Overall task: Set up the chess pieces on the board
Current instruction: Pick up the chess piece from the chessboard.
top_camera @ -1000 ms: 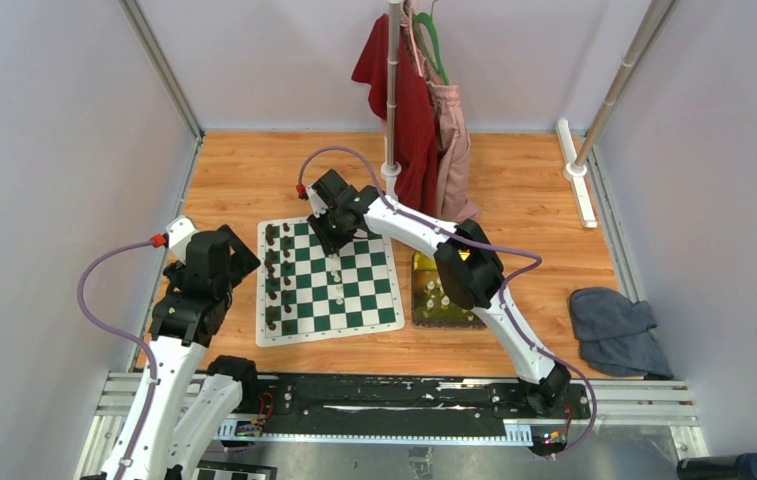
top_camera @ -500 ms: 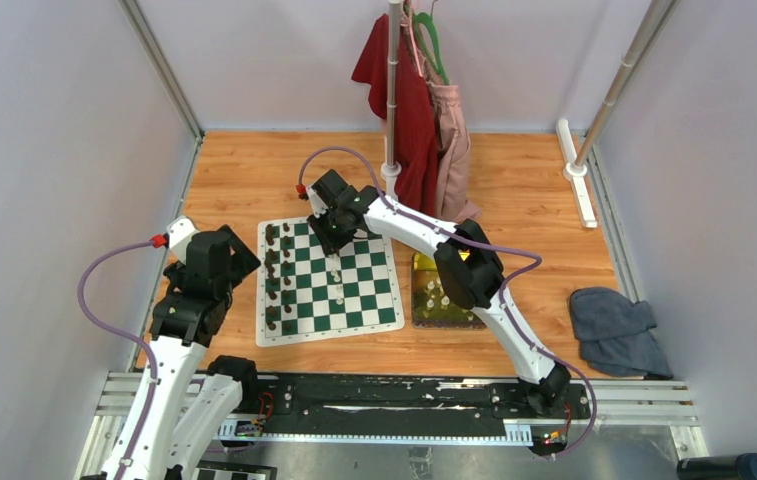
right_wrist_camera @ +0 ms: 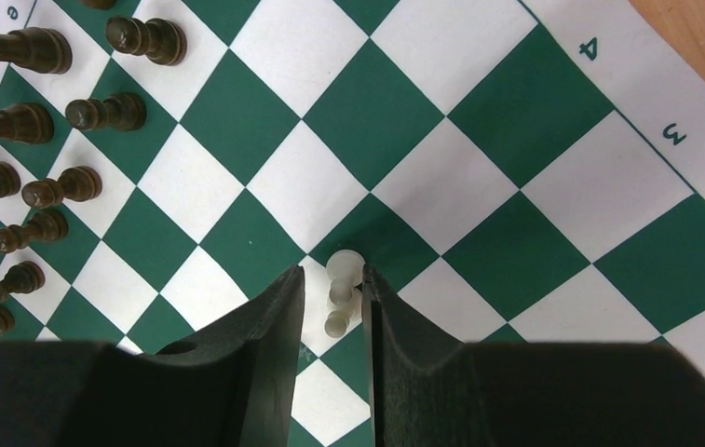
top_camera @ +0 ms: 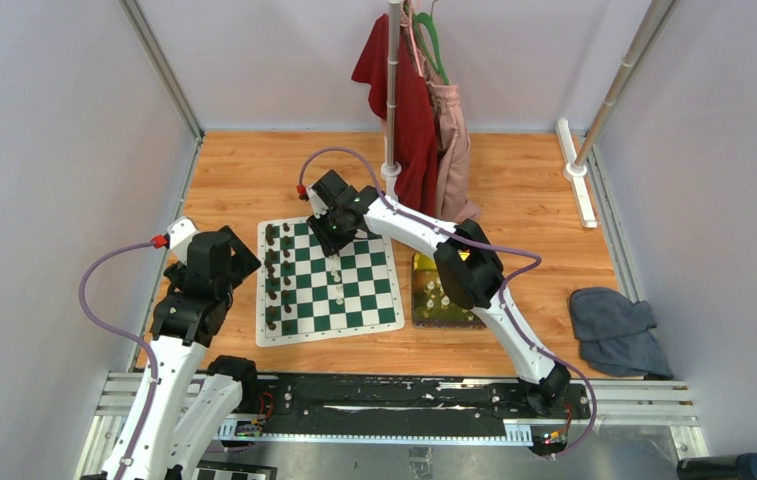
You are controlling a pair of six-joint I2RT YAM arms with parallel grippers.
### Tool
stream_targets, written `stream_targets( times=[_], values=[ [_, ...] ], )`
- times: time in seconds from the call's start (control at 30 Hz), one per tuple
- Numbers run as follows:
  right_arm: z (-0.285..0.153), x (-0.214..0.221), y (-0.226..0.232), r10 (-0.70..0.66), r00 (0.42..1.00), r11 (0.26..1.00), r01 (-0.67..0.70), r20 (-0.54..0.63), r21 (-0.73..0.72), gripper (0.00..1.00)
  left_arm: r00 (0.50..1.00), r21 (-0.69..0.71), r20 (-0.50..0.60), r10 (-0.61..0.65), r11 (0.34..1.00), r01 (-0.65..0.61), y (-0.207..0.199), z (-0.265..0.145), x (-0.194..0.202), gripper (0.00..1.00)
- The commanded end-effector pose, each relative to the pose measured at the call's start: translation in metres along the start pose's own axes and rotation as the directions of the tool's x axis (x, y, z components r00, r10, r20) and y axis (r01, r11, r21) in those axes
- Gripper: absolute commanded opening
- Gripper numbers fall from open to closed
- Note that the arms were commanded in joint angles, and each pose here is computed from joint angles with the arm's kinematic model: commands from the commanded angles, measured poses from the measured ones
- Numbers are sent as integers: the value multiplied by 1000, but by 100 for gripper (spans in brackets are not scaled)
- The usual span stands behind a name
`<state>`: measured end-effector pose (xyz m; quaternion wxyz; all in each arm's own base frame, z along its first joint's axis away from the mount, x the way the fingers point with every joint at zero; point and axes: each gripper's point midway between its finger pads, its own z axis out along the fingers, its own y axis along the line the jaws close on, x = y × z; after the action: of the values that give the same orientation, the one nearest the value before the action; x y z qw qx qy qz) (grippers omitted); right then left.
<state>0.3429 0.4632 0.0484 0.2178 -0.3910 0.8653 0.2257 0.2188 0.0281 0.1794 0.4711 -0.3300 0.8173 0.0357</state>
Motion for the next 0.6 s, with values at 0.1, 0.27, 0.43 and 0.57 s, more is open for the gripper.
stream_targets(
  times=[0.1,0.27,0.43,0.57],
  values=[
    [4,19,-13,17,998,1000,-15,-57,23,33,1000,-6,11,-12,1000,12,1,2,-1,100],
    [5,20,-14,18,998,1000,-17,-61,25,31,1000,-4,10,-13,1000,13,0,3,0,100],
    [6,21,-17,20,998,999,-19,-64,27,28,1000,-6,9,-13,1000,13,0,4,1,100],
    [7,21,-17,21,998,999,-19,-63,28,23,1000,-5,9,-14,1000,14,0,5,1,100]
  ],
)
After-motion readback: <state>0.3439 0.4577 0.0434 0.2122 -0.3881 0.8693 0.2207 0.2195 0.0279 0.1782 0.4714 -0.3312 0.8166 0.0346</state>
